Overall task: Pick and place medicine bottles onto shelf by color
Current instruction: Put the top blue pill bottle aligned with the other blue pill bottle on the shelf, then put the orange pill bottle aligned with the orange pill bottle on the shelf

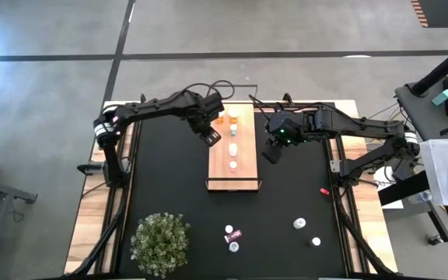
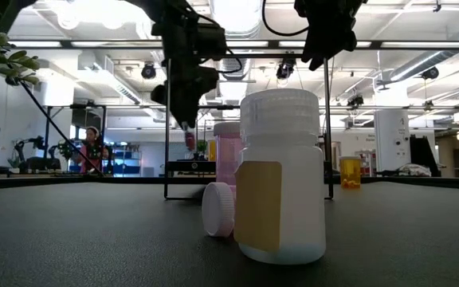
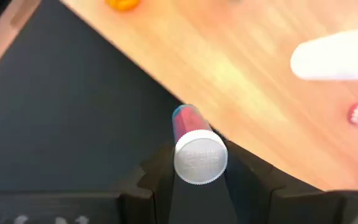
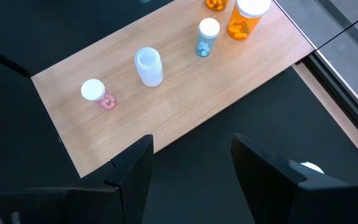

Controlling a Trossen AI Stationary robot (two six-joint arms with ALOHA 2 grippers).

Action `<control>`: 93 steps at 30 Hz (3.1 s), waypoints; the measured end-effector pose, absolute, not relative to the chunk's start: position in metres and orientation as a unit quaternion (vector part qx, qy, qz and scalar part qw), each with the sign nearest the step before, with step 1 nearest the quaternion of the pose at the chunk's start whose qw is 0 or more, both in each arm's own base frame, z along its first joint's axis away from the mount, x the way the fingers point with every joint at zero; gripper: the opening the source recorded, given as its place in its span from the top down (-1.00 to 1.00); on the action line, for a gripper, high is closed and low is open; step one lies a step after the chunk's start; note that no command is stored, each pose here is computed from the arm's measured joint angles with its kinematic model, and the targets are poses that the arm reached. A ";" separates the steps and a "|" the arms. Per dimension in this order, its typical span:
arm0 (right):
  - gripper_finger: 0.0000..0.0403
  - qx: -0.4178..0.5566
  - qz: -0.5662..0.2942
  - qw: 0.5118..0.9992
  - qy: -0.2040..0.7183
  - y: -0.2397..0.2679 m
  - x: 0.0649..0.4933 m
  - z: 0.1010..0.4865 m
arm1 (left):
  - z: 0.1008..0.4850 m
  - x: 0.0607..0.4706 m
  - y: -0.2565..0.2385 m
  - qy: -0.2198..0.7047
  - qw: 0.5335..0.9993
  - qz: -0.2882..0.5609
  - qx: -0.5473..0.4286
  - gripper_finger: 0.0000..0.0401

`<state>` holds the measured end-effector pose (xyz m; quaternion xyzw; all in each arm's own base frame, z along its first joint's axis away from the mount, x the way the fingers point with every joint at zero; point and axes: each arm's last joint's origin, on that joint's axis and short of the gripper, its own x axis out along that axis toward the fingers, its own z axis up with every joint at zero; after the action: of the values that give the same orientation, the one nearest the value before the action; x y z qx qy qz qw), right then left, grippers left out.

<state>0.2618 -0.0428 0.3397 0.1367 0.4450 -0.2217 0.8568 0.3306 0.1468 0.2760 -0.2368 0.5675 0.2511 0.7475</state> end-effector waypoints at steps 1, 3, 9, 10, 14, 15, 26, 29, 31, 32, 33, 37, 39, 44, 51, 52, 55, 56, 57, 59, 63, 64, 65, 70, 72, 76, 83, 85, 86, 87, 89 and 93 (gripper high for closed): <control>-0.02 0.137 -0.222 0.857 0.445 -0.043 0.262 0.340 | 0.276 0.333 0.148 0.570 0.748 0.247 -0.232 0.46; -0.02 0.137 -0.222 0.857 0.445 -0.043 0.262 0.340 | 0.277 0.339 0.151 0.575 0.750 0.240 -0.223 0.46; -0.02 0.137 -0.222 0.857 0.445 -0.043 0.262 0.340 | 0.272 0.354 0.160 0.592 0.746 0.224 -0.205 0.46; -0.02 0.137 -0.222 0.857 0.445 -0.043 0.262 0.340 | 0.272 0.356 0.160 0.592 0.747 0.223 -0.203 0.46; -0.02 0.137 -0.222 0.857 0.445 -0.043 0.262 0.340 | 0.271 0.361 0.164 0.592 0.750 0.218 -0.198 0.46; -0.02 0.137 -0.222 0.857 0.445 -0.043 0.262 0.340 | 0.271 0.362 0.164 0.591 0.751 0.218 -0.197 0.46; -0.02 0.137 -0.222 0.857 0.445 -0.043 0.262 0.340 | 0.269 0.368 0.167 0.584 0.767 0.202 -0.173 0.46; -0.02 0.137 -0.222 0.857 0.445 -0.043 0.262 0.340 | 0.269 0.369 0.168 0.582 0.772 0.196 -0.164 0.46; -0.02 0.137 -0.222 0.857 0.445 -0.043 0.262 0.340 | 0.267 0.369 0.168 0.582 0.773 0.194 -0.162 0.46; -0.02 0.137 -0.222 0.857 0.445 -0.043 0.262 0.340 | 0.267 0.370 0.168 0.581 0.774 0.193 -0.160 0.46; -0.02 0.137 -0.222 0.857 0.445 -0.043 0.262 0.340 | 0.266 0.370 0.168 0.580 0.777 0.190 -0.156 0.46; -0.02 0.137 -0.222 0.857 0.445 -0.043 0.262 0.340 | 0.266 0.370 0.168 0.582 0.779 0.182 -0.144 0.46; -0.02 0.137 -0.222 0.857 0.445 -0.043 0.262 0.340 | 0.266 0.371 0.168 0.581 0.781 0.182 -0.142 0.46; -0.02 0.137 -0.222 0.857 0.445 -0.043 0.262 0.340 | 0.260 0.371 0.169 0.579 0.785 0.179 -0.129 0.46; -0.02 0.137 -0.222 0.857 0.445 -0.043 0.262 0.340 | 0.257 0.370 0.171 0.581 0.783 0.179 -0.128 0.45; -0.02 0.137 -0.222 0.857 0.445 -0.043 0.262 0.340 | 0.256 0.370 0.172 0.580 0.784 0.180 -0.128 0.46; -0.02 0.137 -0.222 0.857 0.445 -0.043 0.262 0.340 | 0.254 0.369 0.175 0.577 0.786 0.184 -0.127 0.46; -0.02 0.137 -0.222 0.857 0.445 -0.043 0.262 0.340 | 0.253 0.369 0.176 0.577 0.786 0.185 -0.128 0.45; -0.02 0.137 -0.222 0.857 0.445 -0.043 0.262 0.340 | 0.253 0.369 0.176 0.577 0.785 0.185 -0.128 0.45; -0.02 0.137 -0.222 0.857 0.445 -0.043 0.262 0.340 | 0.253 0.369 0.177 0.574 0.786 0.187 -0.128 0.45; -0.02 0.137 -0.222 0.857 0.445 -0.043 0.262 0.340 | 0.253 0.369 0.177 0.574 0.786 0.188 -0.130 0.45; -0.02 0.137 -0.222 0.857 0.445 -0.043 0.262 0.340 | 0.253 0.369 0.177 0.573 0.787 0.189 -0.130 0.45; -0.02 0.137 -0.222 0.857 0.445 -0.043 0.262 0.340 | 0.253 0.370 0.177 0.571 0.788 0.189 -0.130 0.45; -0.02 0.137 -0.222 0.857 0.445 -0.043 0.262 0.340 | 0.252 0.370 0.177 0.569 0.789 0.191 -0.132 0.45; -0.02 0.137 -0.222 0.857 0.445 -0.043 0.262 0.340 | 0.252 0.370 0.177 0.569 0.789 0.191 -0.132 0.45; -0.02 0.137 -0.222 0.857 0.445 -0.043 0.262 0.340 | 0.252 0.370 0.177 0.569 0.789 0.191 -0.133 0.45; -0.02 0.137 -0.222 0.857 0.445 -0.043 0.262 0.340 | 0.252 0.370 0.177 0.568 0.788 0.191 -0.138 0.34; -0.02 0.137 -0.222 0.857 0.445 -0.043 0.262 0.340 | 0.252 0.370 0.177 0.568 0.789 0.190 -0.137 0.27; -0.02 0.137 -0.222 0.857 0.445 -0.043 0.262 0.340 | 0.252 0.370 0.177 0.568 0.789 0.190 -0.136 0.25; -0.02 0.137 -0.222 0.857 0.445 -0.043 0.262 0.340 | 0.252 0.370 0.177 0.568 0.789 0.190 -0.136 0.22; -0.02 0.137 -0.222 0.857 0.445 -0.043 0.262 0.340 | 0.252 0.370 0.177 0.567 0.790 0.190 -0.136 0.17; -0.02 0.137 -0.222 0.857 0.445 -0.043 0.262 0.340 | 0.253 0.371 0.178 0.560 0.792 0.196 -0.144 0.08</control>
<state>0.2619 -0.0428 0.3398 0.1368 0.4449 -0.2216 0.8569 0.3712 0.1776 0.2527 -0.1438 0.5600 0.1964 0.7919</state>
